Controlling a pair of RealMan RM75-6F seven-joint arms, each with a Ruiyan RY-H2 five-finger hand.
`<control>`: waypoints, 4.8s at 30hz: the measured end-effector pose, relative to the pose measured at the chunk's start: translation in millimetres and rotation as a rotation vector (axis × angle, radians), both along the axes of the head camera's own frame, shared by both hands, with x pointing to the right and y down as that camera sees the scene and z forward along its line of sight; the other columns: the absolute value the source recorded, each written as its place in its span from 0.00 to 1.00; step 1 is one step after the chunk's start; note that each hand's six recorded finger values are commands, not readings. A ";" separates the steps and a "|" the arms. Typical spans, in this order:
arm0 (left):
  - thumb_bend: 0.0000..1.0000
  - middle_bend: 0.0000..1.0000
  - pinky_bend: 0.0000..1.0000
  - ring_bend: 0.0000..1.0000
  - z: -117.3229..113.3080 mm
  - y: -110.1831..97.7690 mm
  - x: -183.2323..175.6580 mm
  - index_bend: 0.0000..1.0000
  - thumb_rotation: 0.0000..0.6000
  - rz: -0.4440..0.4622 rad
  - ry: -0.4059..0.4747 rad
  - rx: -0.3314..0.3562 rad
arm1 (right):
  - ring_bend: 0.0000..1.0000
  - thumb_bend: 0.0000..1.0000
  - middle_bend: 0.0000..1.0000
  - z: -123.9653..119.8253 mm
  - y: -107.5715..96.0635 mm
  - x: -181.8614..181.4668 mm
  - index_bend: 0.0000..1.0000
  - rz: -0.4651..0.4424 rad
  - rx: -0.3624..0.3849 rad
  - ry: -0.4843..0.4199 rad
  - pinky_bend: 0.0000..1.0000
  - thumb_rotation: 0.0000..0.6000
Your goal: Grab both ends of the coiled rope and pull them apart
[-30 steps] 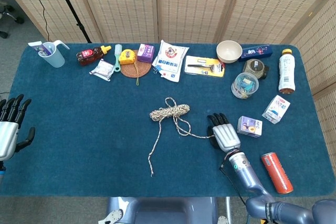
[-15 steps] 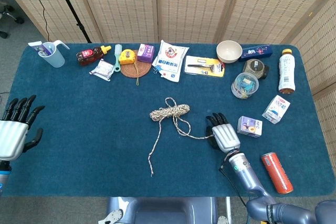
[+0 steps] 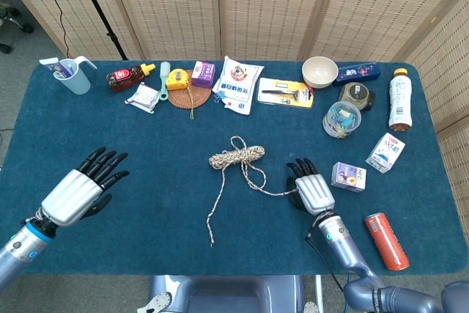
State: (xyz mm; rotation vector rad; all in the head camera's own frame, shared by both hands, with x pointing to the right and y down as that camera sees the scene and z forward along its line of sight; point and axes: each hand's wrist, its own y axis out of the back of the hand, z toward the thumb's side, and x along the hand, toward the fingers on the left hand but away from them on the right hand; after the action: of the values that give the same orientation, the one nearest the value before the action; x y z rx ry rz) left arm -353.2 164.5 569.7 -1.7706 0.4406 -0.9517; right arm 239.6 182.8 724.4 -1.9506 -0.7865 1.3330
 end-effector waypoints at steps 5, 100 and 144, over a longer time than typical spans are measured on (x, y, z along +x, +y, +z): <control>0.37 0.00 0.00 0.00 11.7 5.5 27.4 0.23 0.94 0.114 0.034 -0.051 | 0.06 0.54 0.15 -0.2 1.7 -0.2 0.59 0.006 -0.001 -0.001 0.00 1.00; 0.43 0.00 0.00 0.00 138.1 54.7 193.4 0.40 1.00 0.462 0.054 -0.265 | 0.09 0.54 0.17 18.9 8.9 31.7 0.61 0.099 -0.036 0.017 0.00 1.00; 0.43 0.00 0.00 0.00 150.8 55.7 203.4 0.41 1.00 0.399 0.067 -0.228 | 0.10 0.54 0.17 23.6 10.4 37.2 0.61 0.119 -0.049 0.021 0.00 1.00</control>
State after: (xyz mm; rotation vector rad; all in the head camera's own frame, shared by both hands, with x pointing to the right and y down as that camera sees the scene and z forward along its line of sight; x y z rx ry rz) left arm -149.7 220.2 720.5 -2.0035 0.0122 -0.6794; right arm 276.8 193.1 748.0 -1.9506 -0.8793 1.4526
